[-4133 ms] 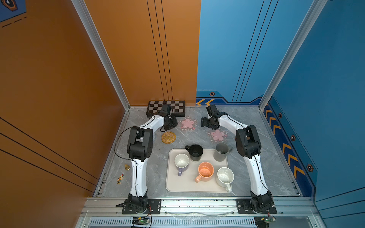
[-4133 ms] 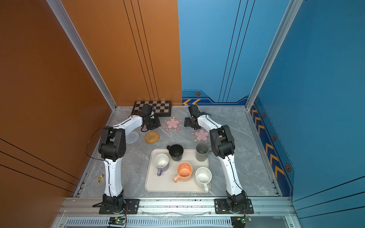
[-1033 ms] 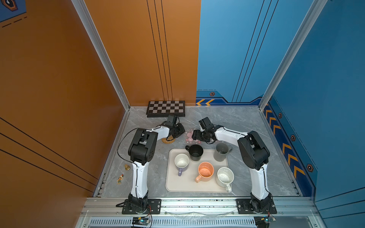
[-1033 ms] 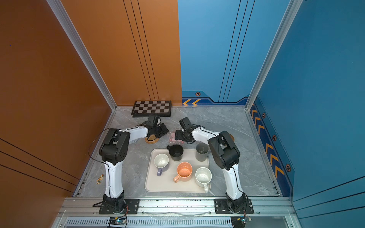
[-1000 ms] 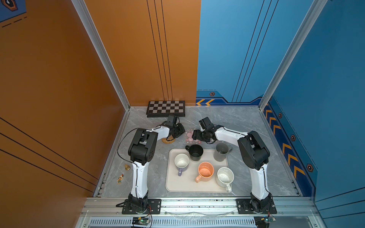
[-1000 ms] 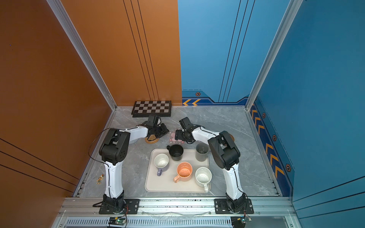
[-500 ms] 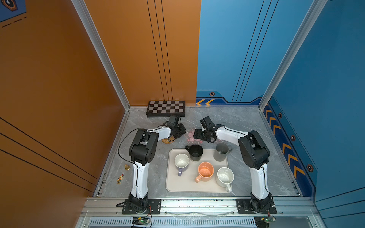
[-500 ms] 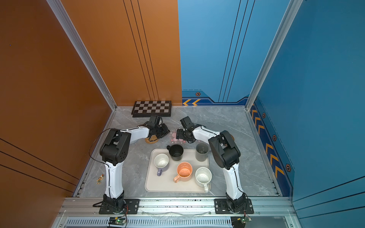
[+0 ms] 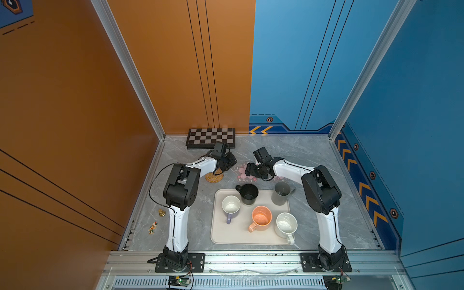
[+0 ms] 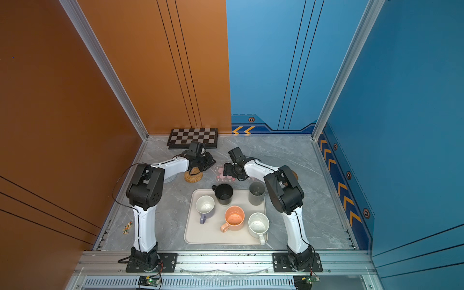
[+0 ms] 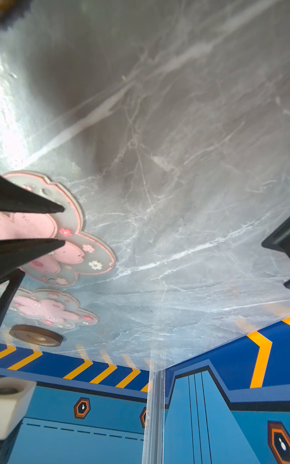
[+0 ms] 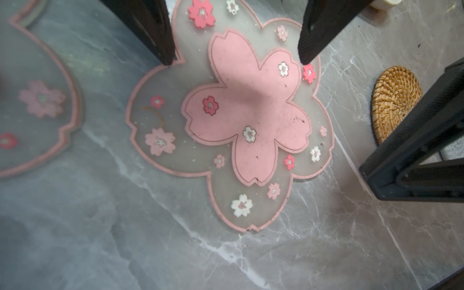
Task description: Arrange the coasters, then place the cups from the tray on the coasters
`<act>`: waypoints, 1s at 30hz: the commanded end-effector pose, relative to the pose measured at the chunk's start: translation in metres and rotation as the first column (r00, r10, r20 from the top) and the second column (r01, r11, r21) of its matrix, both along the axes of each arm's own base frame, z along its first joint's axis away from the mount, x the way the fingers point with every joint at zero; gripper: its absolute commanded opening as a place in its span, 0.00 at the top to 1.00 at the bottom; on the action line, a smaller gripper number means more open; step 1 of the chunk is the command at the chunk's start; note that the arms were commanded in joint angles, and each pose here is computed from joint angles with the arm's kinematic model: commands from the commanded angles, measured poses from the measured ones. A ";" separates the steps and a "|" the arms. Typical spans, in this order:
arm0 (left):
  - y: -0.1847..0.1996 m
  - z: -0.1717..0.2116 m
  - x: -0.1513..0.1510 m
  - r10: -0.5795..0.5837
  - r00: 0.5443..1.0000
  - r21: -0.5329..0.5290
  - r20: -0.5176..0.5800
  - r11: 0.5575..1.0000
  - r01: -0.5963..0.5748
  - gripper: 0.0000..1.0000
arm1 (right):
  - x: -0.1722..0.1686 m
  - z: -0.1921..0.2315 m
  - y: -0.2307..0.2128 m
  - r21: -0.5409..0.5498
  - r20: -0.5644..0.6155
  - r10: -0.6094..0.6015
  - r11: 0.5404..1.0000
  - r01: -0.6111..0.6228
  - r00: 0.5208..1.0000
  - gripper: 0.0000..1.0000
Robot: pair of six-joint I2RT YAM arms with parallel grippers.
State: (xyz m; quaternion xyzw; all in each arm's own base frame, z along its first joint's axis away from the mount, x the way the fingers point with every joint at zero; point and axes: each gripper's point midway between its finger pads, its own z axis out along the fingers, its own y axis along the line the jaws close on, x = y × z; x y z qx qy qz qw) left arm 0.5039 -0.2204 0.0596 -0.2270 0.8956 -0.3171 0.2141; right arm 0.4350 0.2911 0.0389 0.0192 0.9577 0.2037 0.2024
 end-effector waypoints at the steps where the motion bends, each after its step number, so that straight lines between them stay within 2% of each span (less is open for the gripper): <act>1: 0.006 -0.014 -0.007 -0.006 0.999 0.024 -0.052 1.000 0.007 0.79 | -0.013 -0.028 -0.010 -0.058 -0.081 -0.006 0.998 0.001 0.997 0.21; 7: 0.013 0.000 -0.010 -0.015 1.000 0.042 -0.022 0.999 0.016 0.79 | -0.011 -0.023 -0.014 -0.058 -0.073 -0.013 0.998 0.009 0.997 0.20; 13: 0.033 0.038 -0.025 -0.083 0.996 0.186 0.015 0.979 0.079 0.78 | -0.002 0.006 -0.025 -0.087 -0.003 -0.003 0.996 0.002 1.000 0.20; 16: 0.045 0.058 -0.035 -0.108 0.993 0.255 0.040 0.962 0.094 0.77 | 0.004 0.039 -0.029 -0.073 0.061 0.004 0.997 0.000 0.998 0.20; 23: 0.065 0.092 -0.071 -0.168 0.984 0.377 0.061 0.917 0.133 0.77 | 0.001 0.092 -0.040 -0.092 0.158 0.031 0.996 -0.016 0.987 0.19; 30: 0.088 0.123 -0.118 -0.219 0.973 0.482 0.076 0.862 0.156 0.76 | -0.021 0.142 -0.072 -0.183 0.264 0.057 0.983 -0.008 0.963 0.19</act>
